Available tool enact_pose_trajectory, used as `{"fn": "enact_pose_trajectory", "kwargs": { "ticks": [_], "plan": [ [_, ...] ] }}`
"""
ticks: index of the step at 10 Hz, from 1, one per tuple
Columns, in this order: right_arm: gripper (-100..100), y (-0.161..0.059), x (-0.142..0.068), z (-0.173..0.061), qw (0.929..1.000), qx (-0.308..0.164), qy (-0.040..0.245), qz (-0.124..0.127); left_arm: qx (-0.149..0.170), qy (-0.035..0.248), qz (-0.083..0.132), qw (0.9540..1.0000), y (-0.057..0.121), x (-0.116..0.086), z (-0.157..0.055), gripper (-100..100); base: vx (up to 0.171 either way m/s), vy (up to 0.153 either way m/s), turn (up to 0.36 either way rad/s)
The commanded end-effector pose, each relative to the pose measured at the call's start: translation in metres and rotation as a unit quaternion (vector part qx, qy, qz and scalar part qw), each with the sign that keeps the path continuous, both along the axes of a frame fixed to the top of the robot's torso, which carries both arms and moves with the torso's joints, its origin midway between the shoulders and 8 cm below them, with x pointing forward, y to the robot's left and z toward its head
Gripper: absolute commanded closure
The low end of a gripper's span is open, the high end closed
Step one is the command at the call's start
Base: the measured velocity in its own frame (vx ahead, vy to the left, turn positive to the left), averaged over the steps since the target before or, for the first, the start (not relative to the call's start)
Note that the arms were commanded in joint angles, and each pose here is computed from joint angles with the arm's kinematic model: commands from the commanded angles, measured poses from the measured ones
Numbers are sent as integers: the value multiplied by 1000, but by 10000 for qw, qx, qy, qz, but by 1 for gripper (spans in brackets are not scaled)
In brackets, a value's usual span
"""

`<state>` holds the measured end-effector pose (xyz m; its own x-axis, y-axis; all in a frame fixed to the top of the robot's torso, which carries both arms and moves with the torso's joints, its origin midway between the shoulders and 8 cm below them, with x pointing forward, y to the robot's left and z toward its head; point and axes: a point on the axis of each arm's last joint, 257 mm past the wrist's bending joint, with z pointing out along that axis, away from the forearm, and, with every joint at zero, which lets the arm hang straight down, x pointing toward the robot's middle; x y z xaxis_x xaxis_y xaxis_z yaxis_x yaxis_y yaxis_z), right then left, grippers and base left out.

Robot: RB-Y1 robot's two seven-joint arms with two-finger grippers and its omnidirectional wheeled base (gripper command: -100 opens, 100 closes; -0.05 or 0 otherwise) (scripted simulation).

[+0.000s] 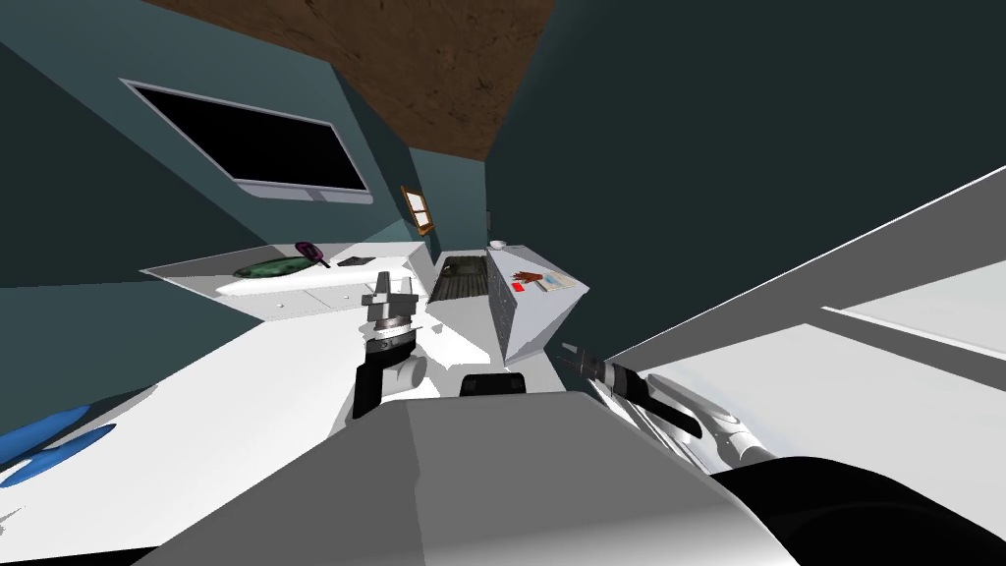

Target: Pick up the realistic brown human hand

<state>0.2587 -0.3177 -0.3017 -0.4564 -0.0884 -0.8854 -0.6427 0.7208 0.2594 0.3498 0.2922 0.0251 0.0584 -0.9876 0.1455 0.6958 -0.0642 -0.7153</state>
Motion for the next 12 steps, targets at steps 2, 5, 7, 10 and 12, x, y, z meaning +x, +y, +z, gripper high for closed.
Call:
{"fn": "enact_pose_trajectory", "kwargs": {
  "ticks": [2,5,7,10,12],
  "plan": [
    [-100,-29,-4,-4,9987,-455,139,155,0,0,0,10000,0,0,0,0,-1,59,-3],
    [-100,-63,-10,-9,9938,-1018,302,335,0,0,0,10000,0,0,0,0,9,62,12],
    [-100,-93,-15,-12,9869,-1481,438,457,0,0,0,10000,0,0,0,0,23,65,26],
    [-100,-127,-19,-9,9762,-1999,578,617,0,0,0,10000,0,0,0,0,13,71,16],
    [-100,-156,-22,-6,9653,-2414,696,720,1,0,0,10000,0,0,0,0,20,57,19]
  ]
}}
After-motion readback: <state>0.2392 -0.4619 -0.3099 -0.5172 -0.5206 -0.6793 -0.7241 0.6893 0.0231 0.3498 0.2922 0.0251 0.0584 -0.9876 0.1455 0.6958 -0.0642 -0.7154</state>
